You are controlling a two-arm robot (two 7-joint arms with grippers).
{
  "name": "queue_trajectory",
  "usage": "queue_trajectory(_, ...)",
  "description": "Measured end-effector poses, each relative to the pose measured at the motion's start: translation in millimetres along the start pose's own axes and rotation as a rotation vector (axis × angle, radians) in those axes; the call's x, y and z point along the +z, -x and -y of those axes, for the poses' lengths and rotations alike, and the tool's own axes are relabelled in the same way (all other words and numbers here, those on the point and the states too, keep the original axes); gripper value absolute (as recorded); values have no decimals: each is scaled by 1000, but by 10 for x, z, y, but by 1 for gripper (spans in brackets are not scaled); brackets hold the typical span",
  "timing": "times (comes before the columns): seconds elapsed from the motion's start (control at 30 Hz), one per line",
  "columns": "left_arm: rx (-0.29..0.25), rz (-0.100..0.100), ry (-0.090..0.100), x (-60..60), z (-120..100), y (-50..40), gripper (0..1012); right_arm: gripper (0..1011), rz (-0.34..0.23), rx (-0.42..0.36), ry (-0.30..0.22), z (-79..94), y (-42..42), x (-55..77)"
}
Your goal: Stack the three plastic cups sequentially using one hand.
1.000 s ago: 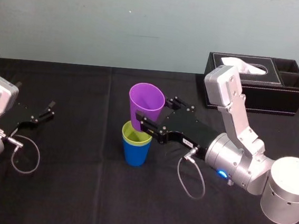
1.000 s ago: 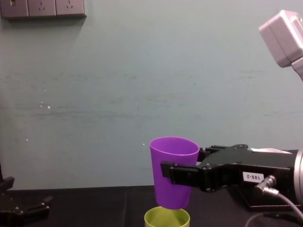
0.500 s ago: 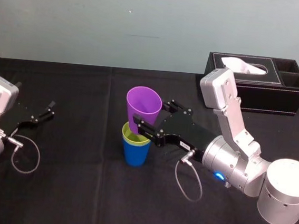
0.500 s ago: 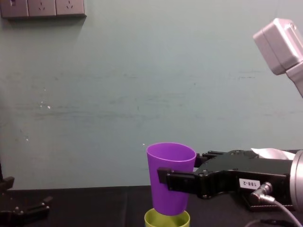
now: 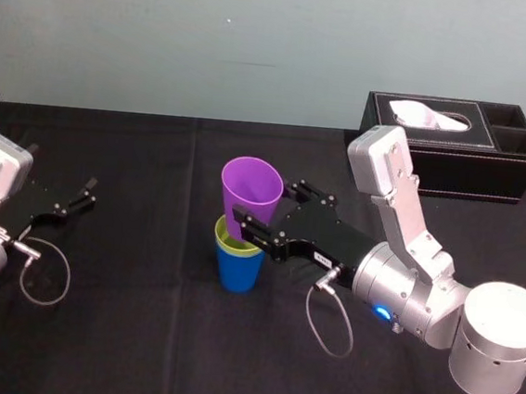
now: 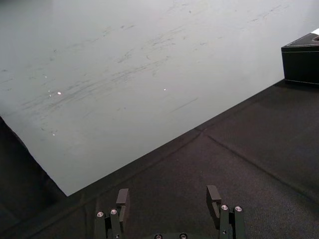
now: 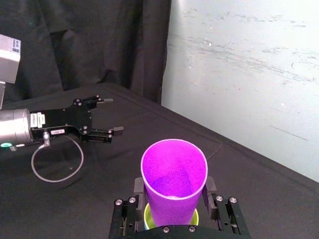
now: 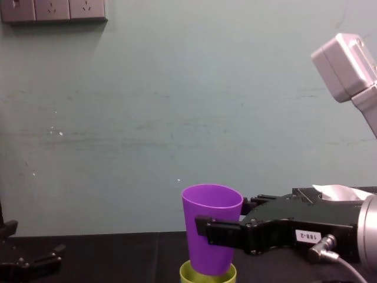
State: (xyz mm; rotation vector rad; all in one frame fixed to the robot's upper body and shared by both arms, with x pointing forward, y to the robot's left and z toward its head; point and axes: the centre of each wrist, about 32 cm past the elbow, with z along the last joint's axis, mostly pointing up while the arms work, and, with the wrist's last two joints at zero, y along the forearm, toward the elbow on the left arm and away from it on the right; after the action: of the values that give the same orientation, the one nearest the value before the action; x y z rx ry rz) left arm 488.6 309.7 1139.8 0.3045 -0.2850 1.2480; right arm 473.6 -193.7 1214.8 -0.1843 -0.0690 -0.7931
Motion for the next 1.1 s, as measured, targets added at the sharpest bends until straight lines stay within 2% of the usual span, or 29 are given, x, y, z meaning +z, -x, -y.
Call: queue_trajectory(1.1,0,0,0,0,0,0,1010,705,-1,-3,10,-56,4,-54)
